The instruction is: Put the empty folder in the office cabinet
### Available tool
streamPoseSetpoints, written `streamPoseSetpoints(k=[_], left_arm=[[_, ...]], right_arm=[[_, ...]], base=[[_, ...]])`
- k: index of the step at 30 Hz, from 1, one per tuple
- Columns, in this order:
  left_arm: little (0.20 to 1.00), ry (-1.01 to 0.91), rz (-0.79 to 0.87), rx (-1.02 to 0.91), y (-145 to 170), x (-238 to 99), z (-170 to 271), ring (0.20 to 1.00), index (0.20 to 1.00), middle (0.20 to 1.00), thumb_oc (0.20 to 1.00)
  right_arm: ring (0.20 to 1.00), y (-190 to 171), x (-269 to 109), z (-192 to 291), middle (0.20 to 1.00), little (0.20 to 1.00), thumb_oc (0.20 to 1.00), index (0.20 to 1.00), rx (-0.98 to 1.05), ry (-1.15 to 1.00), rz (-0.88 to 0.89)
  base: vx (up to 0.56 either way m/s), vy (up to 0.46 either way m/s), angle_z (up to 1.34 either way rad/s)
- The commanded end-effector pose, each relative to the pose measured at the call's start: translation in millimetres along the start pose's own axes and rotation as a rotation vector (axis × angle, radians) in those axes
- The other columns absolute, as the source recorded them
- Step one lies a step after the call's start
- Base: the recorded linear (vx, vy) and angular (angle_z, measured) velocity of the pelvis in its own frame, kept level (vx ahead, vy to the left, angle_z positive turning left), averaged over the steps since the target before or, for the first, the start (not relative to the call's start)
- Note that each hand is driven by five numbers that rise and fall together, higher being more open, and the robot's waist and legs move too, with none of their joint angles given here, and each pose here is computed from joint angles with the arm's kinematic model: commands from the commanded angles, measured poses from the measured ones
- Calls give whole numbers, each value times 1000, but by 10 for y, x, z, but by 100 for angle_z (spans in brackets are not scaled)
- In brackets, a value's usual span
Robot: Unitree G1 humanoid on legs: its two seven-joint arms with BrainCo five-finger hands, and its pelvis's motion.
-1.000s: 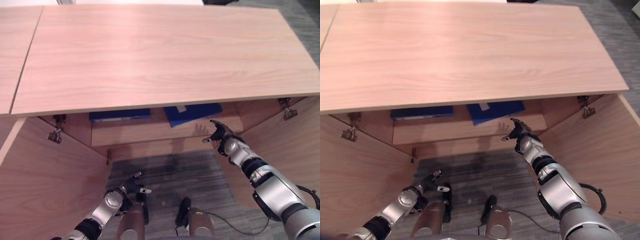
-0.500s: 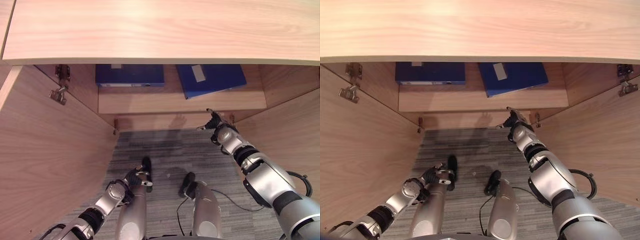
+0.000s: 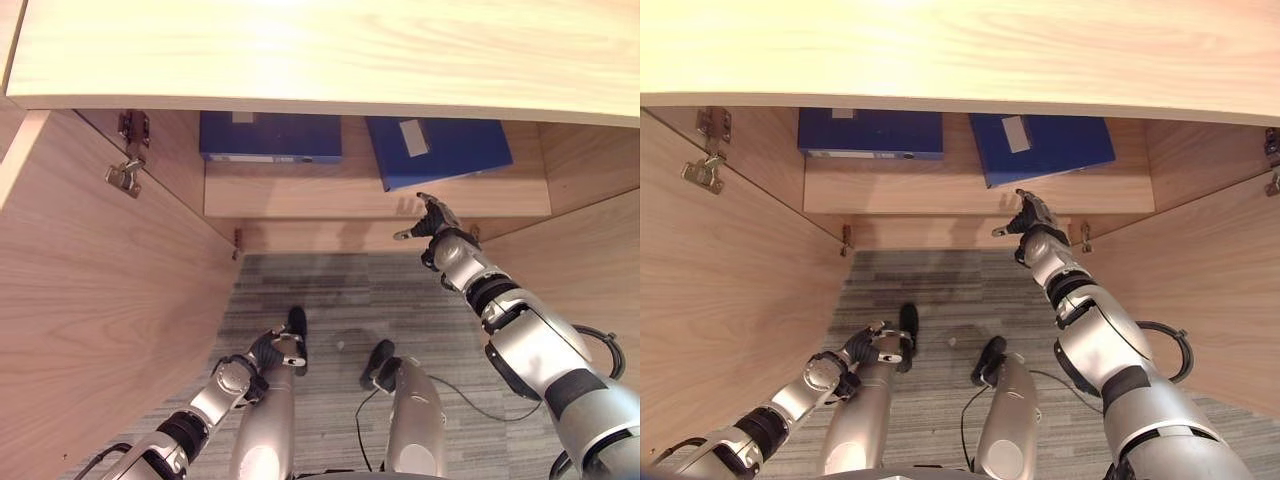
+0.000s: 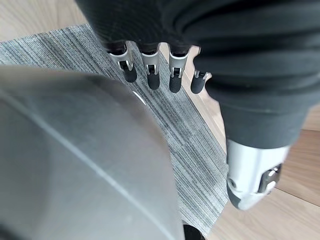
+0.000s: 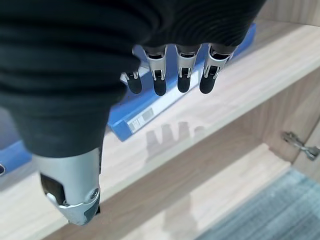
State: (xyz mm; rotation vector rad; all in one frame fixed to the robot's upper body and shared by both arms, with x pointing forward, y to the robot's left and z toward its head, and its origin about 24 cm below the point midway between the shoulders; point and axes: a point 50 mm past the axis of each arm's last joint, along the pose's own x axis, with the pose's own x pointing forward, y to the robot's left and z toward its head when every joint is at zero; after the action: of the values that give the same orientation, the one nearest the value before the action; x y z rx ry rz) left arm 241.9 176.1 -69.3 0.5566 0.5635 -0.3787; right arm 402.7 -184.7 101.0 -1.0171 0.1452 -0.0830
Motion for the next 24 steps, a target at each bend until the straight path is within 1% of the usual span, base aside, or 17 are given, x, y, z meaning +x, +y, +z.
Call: streamPoseSetpoints(k=[1,9,19,20,24], left_arm=[[1000,-44,-44,-30,-160,-20,49,1000,1000,1000,1000],[1000,-57,-59,-16,-167,-7,88,1000,1000,1000,1000],[1000,-95,-97,11,-160,-13,168,1000,1000,1000,1000],[1000,-98,-101,13,-152,-18,172,1000,1000,1000,1000],[1000,-101,-103,9,-144,-15,181,1000,1000,1000,1000]], right_arm=[[1000,-458,84,24,1000,1000,1000,1000,-104,-29,-141],[1000,-609,123,80,1000,1000,1000,1000,-198,-16,-168],[1000,-1037,141,-15,1000,1000,1000,1000,-383,46,-244],[1000,-1124,141,-5,1000,1000,1000,1000,-426,48,-260],[1000,-1208,144,47,1000,1000,1000,1000,-452,40,-282]], base=[[0,0,0],[-10,3,2],[-11,-9,10],[-3,-4,4],[0,0,0]])
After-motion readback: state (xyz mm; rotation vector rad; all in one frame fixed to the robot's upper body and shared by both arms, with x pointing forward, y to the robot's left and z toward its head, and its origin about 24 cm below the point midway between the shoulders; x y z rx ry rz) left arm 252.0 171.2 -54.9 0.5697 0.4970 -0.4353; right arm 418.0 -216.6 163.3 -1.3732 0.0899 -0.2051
